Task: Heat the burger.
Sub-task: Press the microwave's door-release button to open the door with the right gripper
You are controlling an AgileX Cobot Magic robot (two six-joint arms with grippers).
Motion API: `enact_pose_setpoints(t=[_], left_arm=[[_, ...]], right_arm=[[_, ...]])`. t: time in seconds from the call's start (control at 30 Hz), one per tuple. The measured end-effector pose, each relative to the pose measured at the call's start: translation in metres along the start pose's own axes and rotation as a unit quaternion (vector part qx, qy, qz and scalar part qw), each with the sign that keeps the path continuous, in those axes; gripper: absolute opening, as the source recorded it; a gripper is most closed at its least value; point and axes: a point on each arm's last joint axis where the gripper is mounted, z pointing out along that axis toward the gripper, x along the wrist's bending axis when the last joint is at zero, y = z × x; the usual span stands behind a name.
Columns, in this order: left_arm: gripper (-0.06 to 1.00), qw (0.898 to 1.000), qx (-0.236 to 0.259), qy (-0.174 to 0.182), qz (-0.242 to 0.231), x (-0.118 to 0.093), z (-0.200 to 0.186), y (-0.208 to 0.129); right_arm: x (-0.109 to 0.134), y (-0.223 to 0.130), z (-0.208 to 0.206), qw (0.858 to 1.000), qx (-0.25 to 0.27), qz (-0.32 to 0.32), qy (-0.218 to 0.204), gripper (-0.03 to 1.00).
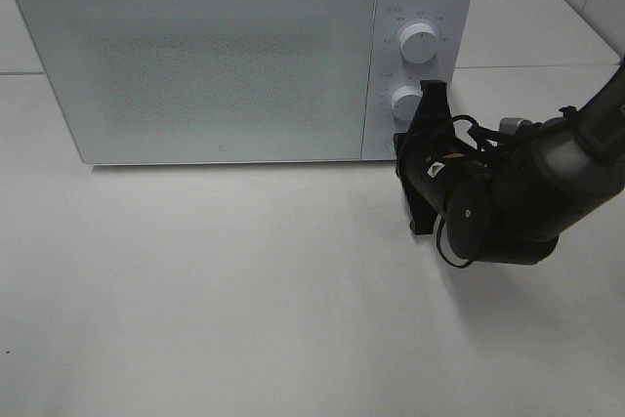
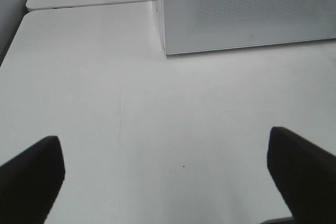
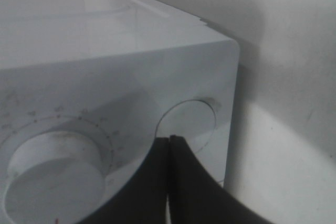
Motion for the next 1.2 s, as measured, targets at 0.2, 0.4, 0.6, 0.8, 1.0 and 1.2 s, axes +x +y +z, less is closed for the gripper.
enact_pose_setpoints(t=[0.2,0.4,0.6,0.8,1.0,1.2], left_arm=[[0.99,1.000,0.000,0.000,0.000,0.000,0.000,0.000],[0.99,1.000,0.000,0.000,0.000,0.000,0.000,0.000],[0.99,1.000,0.000,0.000,0.000,0.000,0.000,0.000],[0.99,1.000,0.000,0.000,0.000,0.000,0.000,0.000],[0.99,1.000,0.000,0.000,0.000,0.000,0.000,0.000],[0.99,1.000,0.000,0.000,0.000,0.000,0.000,0.000]], right_arm=[[-0.006,-0.002,0.007,1.000,0.003,-0.003,-0.008,0.00],[-0.003,-0.004,0.011,1.000,0.002,0.004,0.000,0.00],[-0.004,-0.001,0.017,1.000,-0.006,0.008,-0.004,0.00],[-0.003,0.001,0.021,1.000,-0.009,0.005,-0.013,0.00],[0.000,0.000,0.024,1.000,-0.011,0.012,-0.018,0.00],[0.003,-0.001,0.028,1.000,-0.018,0.012,-0.017,0.00]])
